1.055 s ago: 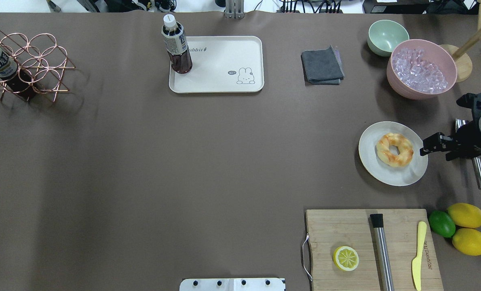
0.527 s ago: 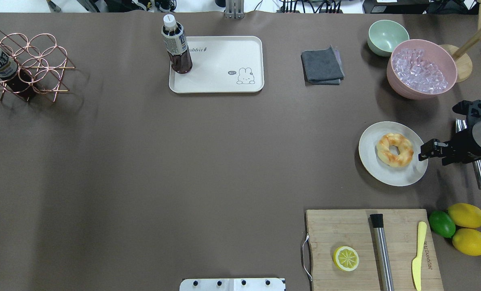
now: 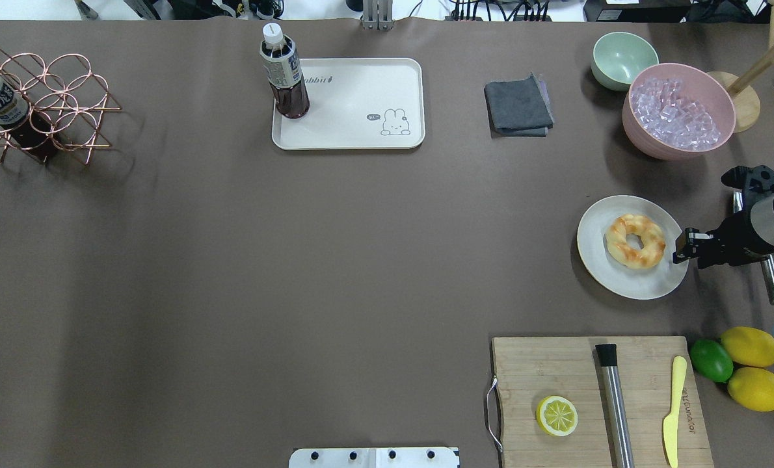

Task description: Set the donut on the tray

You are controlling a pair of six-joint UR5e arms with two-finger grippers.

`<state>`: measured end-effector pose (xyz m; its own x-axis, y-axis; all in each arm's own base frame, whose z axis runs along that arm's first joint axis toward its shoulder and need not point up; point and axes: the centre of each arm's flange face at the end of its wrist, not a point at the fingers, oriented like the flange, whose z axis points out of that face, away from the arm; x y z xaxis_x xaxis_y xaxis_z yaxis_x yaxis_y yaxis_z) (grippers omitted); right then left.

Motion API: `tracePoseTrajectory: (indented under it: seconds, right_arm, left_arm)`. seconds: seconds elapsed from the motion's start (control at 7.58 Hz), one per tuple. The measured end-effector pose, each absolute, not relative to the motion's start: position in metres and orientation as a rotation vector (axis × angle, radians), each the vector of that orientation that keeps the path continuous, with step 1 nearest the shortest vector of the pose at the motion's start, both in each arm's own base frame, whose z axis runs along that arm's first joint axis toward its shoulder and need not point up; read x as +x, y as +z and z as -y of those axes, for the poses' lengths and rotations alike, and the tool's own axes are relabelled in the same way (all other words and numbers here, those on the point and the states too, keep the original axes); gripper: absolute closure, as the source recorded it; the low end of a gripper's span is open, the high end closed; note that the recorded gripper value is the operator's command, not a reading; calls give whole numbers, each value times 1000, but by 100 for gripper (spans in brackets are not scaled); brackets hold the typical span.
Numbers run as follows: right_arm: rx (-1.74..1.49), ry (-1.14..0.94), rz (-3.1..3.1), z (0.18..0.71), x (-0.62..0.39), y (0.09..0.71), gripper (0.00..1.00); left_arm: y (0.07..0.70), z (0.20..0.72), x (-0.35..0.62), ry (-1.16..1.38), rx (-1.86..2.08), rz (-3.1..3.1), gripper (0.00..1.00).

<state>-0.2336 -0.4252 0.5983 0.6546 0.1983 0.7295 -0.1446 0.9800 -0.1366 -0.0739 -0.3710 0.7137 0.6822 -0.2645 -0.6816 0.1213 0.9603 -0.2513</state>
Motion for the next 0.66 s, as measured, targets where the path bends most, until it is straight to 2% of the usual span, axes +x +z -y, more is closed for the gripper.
tracePoseTrajectory:
  seconds: [0.13,0.66]
  right_arm:
    - [-69,201,835,426,-236,597,100]
    - [-74,281,891,436,-249,566,100]
  left_arm:
    - [714,371,-74,-218,-192,-792,2]
    - [715,370,-75,-221,-195,-789,2]
